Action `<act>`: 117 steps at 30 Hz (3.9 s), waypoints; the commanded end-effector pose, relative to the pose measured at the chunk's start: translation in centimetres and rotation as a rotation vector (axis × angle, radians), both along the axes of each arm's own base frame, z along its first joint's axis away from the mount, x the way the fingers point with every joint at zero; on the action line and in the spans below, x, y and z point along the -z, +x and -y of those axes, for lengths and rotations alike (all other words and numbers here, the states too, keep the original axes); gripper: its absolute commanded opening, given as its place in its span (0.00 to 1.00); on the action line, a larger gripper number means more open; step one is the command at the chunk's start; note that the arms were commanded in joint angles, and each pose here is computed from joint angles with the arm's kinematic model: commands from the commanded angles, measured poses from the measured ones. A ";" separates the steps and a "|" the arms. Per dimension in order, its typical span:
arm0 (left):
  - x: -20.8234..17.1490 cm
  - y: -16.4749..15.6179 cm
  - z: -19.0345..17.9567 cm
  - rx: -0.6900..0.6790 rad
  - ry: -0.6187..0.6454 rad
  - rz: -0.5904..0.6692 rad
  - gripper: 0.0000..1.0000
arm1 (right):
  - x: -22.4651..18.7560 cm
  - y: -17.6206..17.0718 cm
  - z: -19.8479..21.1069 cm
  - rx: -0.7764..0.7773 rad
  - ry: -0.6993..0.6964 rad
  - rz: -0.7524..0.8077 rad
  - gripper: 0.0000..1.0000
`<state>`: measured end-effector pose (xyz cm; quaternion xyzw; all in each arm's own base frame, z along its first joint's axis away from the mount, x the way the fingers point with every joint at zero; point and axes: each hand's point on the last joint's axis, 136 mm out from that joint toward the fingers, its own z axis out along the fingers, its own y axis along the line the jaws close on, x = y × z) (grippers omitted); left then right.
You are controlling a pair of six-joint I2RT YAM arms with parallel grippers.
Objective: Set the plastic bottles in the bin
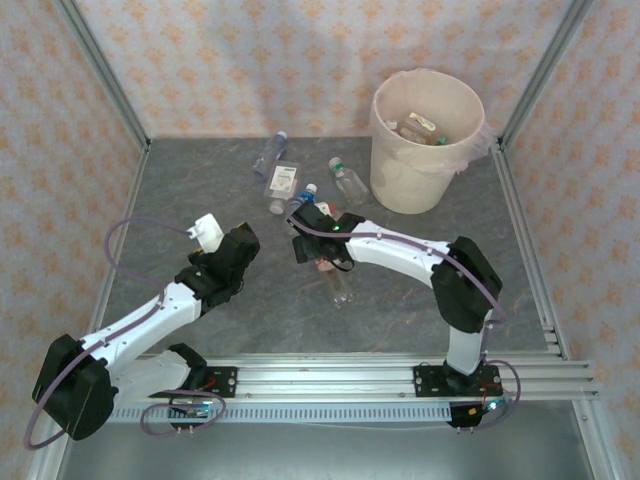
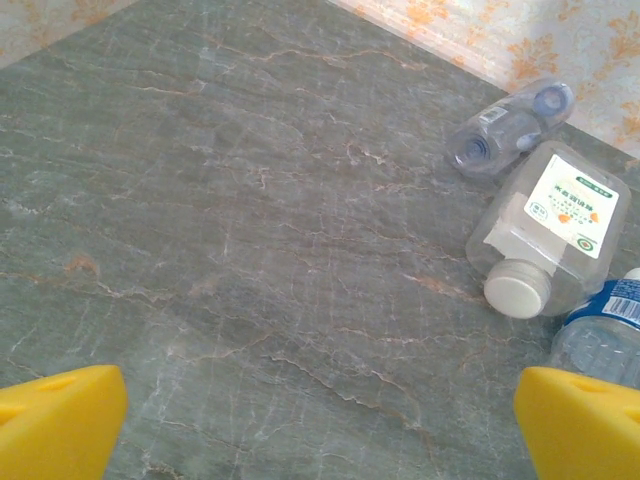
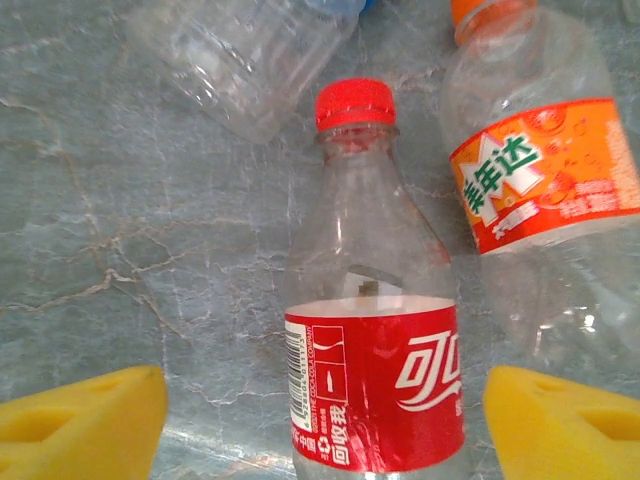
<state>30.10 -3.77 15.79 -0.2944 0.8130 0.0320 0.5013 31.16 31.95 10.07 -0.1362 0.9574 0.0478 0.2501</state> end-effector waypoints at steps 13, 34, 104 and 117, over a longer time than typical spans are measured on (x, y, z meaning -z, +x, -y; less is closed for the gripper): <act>0.0 -0.1 -0.9 -0.050 0.002 -0.004 1.00 | 5.7 -0.5 1.2 0.010 -0.161 -0.101 0.81; 0.3 0.6 0.0 -0.021 -0.021 -0.011 1.00 | -2.8 0.2 1.2 -0.079 0.119 0.247 0.54; -1.4 1.2 2.8 0.093 -0.181 0.037 1.00 | -29.3 21.3 31.7 0.340 -0.069 0.956 0.94; -0.2 2.0 3.8 0.136 -0.163 -0.039 1.00 | -29.5 19.5 30.1 0.379 0.156 0.855 0.99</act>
